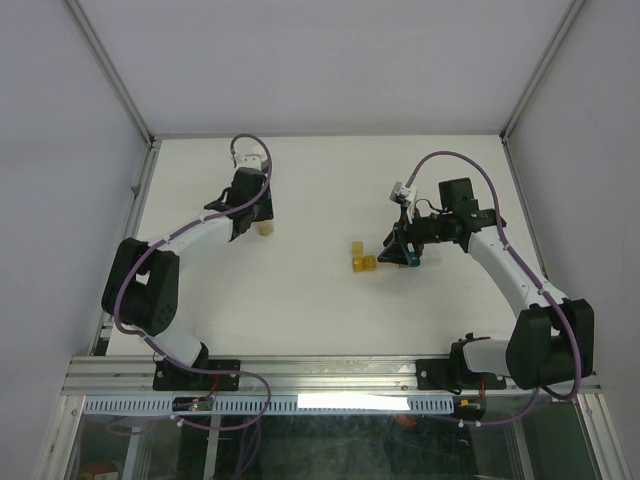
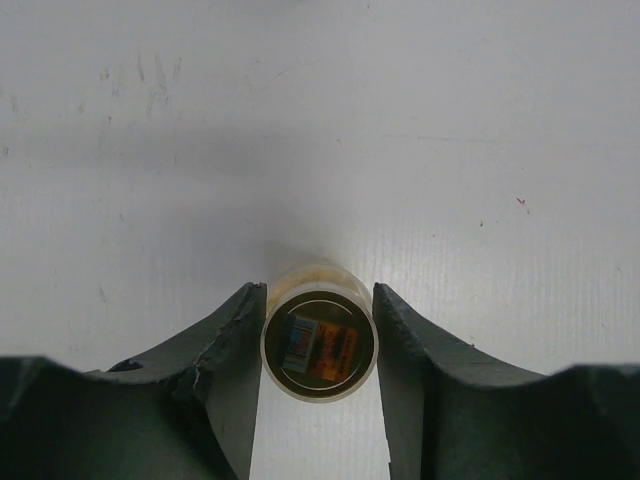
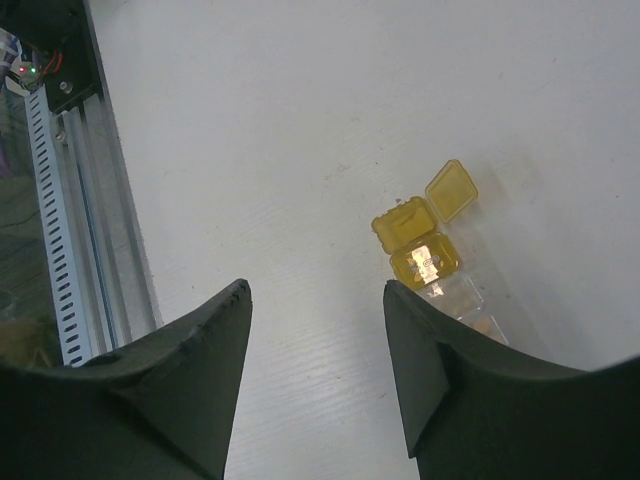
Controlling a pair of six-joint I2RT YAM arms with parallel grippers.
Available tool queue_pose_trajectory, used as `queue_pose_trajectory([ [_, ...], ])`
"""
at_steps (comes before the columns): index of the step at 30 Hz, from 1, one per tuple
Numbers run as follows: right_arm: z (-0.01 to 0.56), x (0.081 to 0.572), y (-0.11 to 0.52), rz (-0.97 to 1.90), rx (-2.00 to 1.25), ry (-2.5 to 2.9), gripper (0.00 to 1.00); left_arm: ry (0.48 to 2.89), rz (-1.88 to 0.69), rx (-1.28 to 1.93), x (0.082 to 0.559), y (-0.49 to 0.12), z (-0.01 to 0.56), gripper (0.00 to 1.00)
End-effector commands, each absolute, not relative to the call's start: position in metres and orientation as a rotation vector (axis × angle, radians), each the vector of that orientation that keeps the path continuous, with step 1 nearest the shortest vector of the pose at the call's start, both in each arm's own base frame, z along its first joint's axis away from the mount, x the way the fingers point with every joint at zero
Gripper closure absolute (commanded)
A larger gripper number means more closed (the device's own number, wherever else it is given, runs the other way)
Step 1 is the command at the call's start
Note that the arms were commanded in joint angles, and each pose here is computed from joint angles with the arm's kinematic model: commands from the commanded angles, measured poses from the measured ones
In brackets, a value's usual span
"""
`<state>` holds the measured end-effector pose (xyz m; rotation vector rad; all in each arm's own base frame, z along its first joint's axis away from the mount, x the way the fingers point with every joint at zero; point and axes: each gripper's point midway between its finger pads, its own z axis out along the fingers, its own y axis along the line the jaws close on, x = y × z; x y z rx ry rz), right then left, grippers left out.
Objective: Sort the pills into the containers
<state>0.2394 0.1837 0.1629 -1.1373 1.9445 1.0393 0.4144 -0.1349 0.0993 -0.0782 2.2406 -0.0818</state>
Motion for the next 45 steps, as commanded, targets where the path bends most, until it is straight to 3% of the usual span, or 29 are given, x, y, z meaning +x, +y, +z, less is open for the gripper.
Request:
queue_pose_trajectory([
  [1,0.172,0.240,0.187,1.061,-1.155,1.896,0.41,2.146,-0.121,-0.062,0.423,-0.144,0.143,0.69],
  [7,0.176,0.235,0.189,1.090,-1.179,1.860,0.41,2.133,-0.246,-0.022,0.407,-0.164,0.160,0.92],
  [11,0.187,0.227,0.193,1.117,-1.207,1.772,0.36,2.117,-0.499,0.040,0.378,-0.196,0.177,0.98],
  [18,0.233,0.200,0.206,1.188,-1.303,1.405,0.02,1.907,-1.047,0.312,0.293,-0.274,0.223,1.00],
  [19,0.242,0.194,0.208,1.198,-1.328,1.327,0.01,1.871,-1.090,0.339,0.283,-0.283,0.229,1.00],
  [23,0.272,0.193,0.213,1.205,-1.366,1.219,0.01,1.713,-1.284,0.409,0.245,-0.316,0.254,1.00],
  [27,0.262,0.200,0.221,1.100,-1.367,1.297,0.01,1.603,-1.383,0.377,0.229,-0.332,0.269,1.00],
  [40,0.206,0.219,0.241,0.912,-1.374,1.459,0.04,1.582,-1.450,0.224,0.231,-0.360,0.272,1.00],
  [45,0.197,0.225,0.250,0.869,-1.366,1.495,0.12,1.599,-1.454,0.171,0.235,-0.361,0.271,1.00],
])
